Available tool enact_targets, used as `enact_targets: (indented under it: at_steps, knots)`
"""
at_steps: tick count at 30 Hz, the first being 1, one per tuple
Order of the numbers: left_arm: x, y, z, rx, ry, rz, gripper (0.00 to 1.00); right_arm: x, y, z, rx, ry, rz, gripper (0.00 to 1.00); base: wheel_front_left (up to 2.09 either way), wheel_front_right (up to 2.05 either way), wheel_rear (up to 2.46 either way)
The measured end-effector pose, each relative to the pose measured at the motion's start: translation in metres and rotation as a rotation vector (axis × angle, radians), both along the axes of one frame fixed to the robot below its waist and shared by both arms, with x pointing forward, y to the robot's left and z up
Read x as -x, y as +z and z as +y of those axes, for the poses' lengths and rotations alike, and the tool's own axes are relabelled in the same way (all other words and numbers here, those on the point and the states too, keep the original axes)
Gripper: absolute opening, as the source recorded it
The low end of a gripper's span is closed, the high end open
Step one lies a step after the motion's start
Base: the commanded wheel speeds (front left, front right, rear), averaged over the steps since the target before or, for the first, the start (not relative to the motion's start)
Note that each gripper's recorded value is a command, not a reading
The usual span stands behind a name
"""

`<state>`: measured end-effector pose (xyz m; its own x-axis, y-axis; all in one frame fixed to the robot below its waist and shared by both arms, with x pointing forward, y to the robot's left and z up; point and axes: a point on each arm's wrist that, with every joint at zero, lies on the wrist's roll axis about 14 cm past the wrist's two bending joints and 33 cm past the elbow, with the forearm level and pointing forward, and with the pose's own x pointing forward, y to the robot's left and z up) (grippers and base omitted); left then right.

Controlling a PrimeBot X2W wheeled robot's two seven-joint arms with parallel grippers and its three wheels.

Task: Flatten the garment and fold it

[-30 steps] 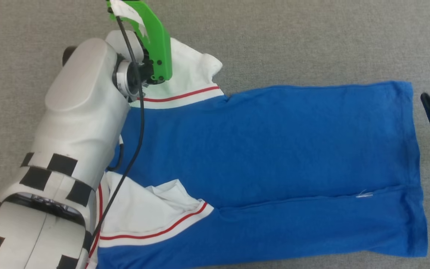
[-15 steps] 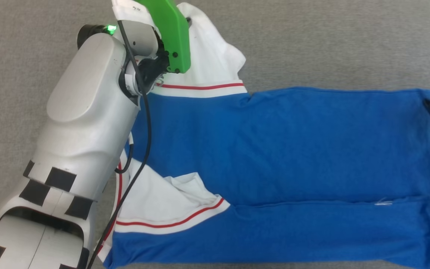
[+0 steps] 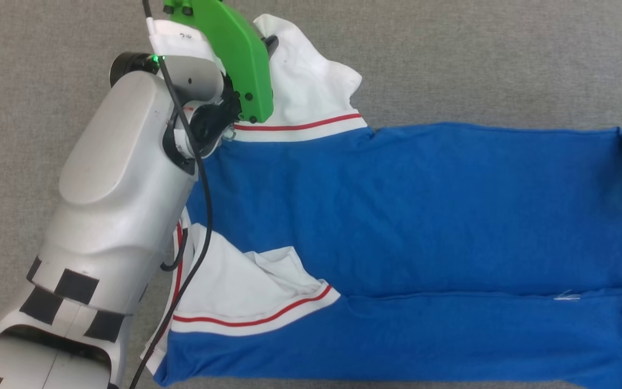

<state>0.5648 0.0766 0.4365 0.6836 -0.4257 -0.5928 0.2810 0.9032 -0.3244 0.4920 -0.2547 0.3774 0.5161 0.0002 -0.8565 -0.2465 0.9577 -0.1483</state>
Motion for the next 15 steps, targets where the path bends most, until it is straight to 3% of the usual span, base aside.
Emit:
enact_targets:
  at_steps: [8, 15]
  knots:
    - [0.007, 0.039, 0.003, 0.051, 0.016, -0.102, 0.0, -0.007, 0.038, -0.003, -0.069, -0.048, -0.173, 0.0, 0.0, 0.0, 0.0]
    - [0.037, 0.082, 0.016, 0.116, 0.049, -0.212, 0.0, 0.021, 0.068, -0.006, -0.142, -0.094, -0.294, 0.0, 0.0, 0.0, 0.0]
